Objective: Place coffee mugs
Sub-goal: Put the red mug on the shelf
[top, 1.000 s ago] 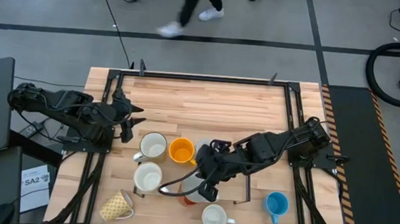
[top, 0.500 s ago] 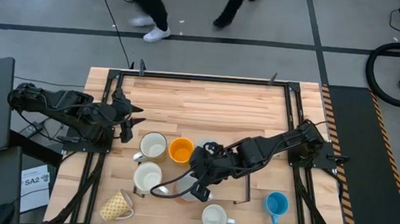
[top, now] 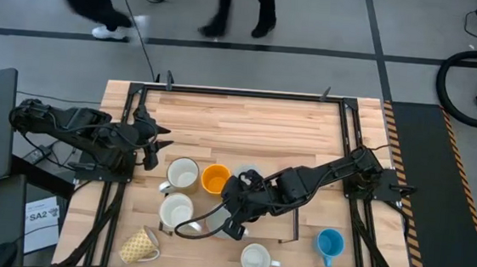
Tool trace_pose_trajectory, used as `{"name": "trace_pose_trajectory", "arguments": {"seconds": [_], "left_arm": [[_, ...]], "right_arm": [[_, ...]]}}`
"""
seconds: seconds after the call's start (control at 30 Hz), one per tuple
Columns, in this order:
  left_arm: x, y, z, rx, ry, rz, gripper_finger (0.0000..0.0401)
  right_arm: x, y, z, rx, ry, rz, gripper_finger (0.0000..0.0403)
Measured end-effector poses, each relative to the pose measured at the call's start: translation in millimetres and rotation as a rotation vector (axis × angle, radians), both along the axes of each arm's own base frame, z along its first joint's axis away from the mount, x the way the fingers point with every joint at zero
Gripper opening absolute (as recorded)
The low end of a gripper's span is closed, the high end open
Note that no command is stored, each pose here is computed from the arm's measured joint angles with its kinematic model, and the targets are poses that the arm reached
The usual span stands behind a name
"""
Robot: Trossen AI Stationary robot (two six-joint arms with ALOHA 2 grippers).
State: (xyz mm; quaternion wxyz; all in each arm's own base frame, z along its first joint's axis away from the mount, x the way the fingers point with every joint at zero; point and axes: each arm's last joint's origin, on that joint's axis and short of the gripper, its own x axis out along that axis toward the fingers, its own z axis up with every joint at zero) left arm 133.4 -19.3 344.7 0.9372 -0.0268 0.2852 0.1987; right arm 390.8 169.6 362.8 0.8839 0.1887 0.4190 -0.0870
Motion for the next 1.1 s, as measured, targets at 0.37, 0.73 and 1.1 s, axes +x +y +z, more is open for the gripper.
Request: {"name": "trace_pose_trajectory", "arguments": {"seconds": [0.37,0.73,1.1], "left_arm": [[0,0,0,0.0,0.0,0.0,0.0167],[0,0,0,0.0,0.0,0.0,0.0167],[0,0,0,0.0,0.0,0.0,0.0167]], "right_arm": [[3,-3,-3,-0.046,-0.009,-0.02,0.003],[10,-7,-10,-0.049,0.01,-0.011,0.0031],[12,-9,-10,-0.035,0.005,-0.029,0.0051]]}}
